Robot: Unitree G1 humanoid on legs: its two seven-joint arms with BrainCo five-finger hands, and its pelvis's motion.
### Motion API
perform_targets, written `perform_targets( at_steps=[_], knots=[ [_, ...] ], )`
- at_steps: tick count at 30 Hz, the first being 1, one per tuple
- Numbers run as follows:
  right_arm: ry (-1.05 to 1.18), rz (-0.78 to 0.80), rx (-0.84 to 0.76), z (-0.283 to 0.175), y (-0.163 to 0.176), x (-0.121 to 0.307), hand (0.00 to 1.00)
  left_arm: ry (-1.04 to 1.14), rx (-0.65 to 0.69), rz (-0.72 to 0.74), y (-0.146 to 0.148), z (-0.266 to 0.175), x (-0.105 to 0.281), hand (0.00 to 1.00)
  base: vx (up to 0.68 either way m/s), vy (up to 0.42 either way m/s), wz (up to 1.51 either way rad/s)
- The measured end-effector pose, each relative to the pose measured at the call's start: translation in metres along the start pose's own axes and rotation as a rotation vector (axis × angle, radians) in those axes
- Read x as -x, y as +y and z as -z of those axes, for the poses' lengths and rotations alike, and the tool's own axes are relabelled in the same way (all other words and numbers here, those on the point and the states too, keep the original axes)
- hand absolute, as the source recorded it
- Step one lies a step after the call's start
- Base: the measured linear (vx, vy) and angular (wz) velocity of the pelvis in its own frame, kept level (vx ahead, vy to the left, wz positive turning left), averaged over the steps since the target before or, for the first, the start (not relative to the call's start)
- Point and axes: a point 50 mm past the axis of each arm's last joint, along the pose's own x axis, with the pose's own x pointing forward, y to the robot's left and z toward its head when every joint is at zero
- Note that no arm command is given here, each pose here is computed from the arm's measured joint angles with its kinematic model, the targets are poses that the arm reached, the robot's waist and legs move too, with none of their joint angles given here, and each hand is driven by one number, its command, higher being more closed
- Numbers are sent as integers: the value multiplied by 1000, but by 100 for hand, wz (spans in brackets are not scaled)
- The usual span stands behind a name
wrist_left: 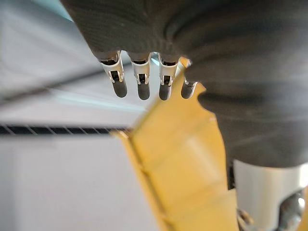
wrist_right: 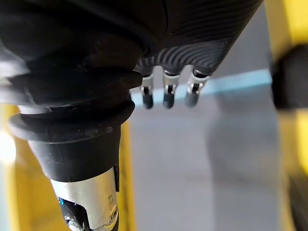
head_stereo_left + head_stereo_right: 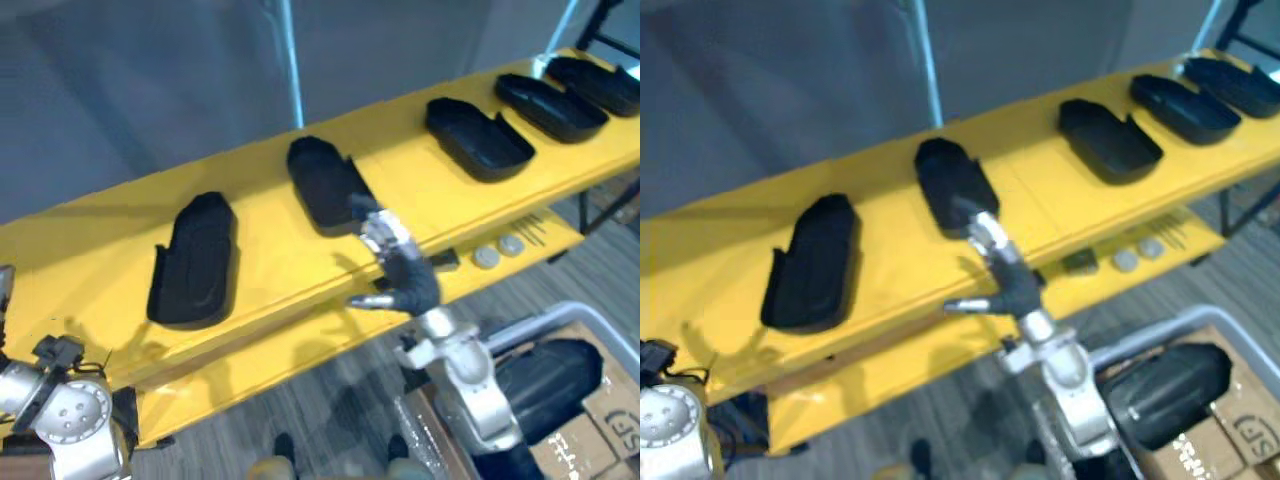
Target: Walk over and take plastic housings, then place them on the shelf
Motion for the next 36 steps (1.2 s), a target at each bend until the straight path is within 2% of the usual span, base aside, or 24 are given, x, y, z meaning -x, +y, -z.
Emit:
perform_targets(
  at_steps=[7, 9, 11, 17, 20, 23, 27, 30, 36],
  knots=[
    [140, 57, -2, 33, -6, -22, 0, 200, -168, 64, 6, 46, 20, 0, 4, -1, 19],
    [154, 27, 1, 35, -2, -28, 0, 302, -211, 104, 7, 63, 32, 0, -6, 1, 2],
    [170, -41, 6, 36, 6, -36, 0, 438, -281, 173, 10, 86, 55, 0, -18, -1, 5],
    [247, -305, 14, 49, 33, -49, 0, 718, -441, 181, 35, 123, 111, 0, -8, -2, 3],
    [240, -418, 42, 46, 43, -60, 0, 799, -503, 127, 49, 132, 123, 0, -43, -14, 16],
    [218, -531, 72, 41, 58, -68, 0, 850, -551, 0, 64, 136, 129, 0, -27, -18, 3],
    [134, -581, 68, 30, 73, -77, 0, 860, -609, -74, 77, 138, 132, 0, 11, -6, 7],
    [35, -627, 63, 10, 89, -87, 0, 889, -567, -153, 82, 139, 132, 0, -6, -16, 12],
    [6, -632, 82, 5, 102, -91, 0, 922, -579, -166, 87, 140, 139, 0, 0, 0, 0]
  ],
)
